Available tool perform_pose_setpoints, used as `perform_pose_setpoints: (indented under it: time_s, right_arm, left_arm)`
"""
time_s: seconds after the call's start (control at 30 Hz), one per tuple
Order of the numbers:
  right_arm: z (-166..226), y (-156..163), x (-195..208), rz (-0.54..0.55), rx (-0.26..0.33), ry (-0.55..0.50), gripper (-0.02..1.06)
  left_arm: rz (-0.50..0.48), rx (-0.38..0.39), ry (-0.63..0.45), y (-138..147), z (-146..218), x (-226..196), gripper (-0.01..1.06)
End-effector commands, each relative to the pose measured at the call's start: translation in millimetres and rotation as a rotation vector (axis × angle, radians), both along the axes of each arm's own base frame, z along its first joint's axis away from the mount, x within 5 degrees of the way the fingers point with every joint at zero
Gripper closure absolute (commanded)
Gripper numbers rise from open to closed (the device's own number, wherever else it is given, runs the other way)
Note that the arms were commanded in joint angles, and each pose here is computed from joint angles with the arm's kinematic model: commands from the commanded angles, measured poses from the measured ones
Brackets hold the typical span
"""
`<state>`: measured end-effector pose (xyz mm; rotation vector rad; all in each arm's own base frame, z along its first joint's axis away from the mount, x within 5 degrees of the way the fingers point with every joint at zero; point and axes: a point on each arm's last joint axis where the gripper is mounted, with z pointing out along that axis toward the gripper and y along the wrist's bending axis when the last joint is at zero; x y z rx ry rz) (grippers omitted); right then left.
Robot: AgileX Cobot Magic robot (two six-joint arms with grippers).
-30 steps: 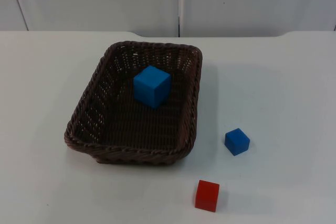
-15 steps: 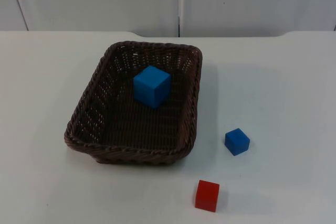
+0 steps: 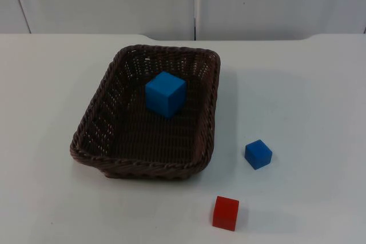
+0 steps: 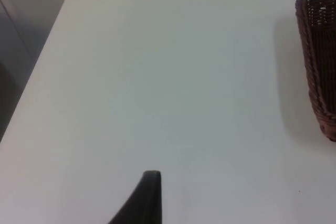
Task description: Pick up the basket with the left hand and place the largest block into the basket with the right hand.
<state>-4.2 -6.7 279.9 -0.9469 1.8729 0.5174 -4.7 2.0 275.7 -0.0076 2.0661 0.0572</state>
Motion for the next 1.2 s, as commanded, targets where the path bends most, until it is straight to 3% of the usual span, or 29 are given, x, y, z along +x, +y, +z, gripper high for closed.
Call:
perform_pose_setpoints:
  time_s: [0.0, 1.17]
  right_arm:
    - [0.2, 0.1, 0.6, -0.003, 0.005, -0.011, -0.01]
    - [0.2, 2.6, -2.0, -0.480, 0.003, -0.012, -0.01]
  left_arm:
    - [0.006, 0.006, -0.002, 0.6, -1.1, -0.2, 0.00]
    - [0.006, 0.006, -0.002, 0.6, -1.1, -0.2, 0.00]
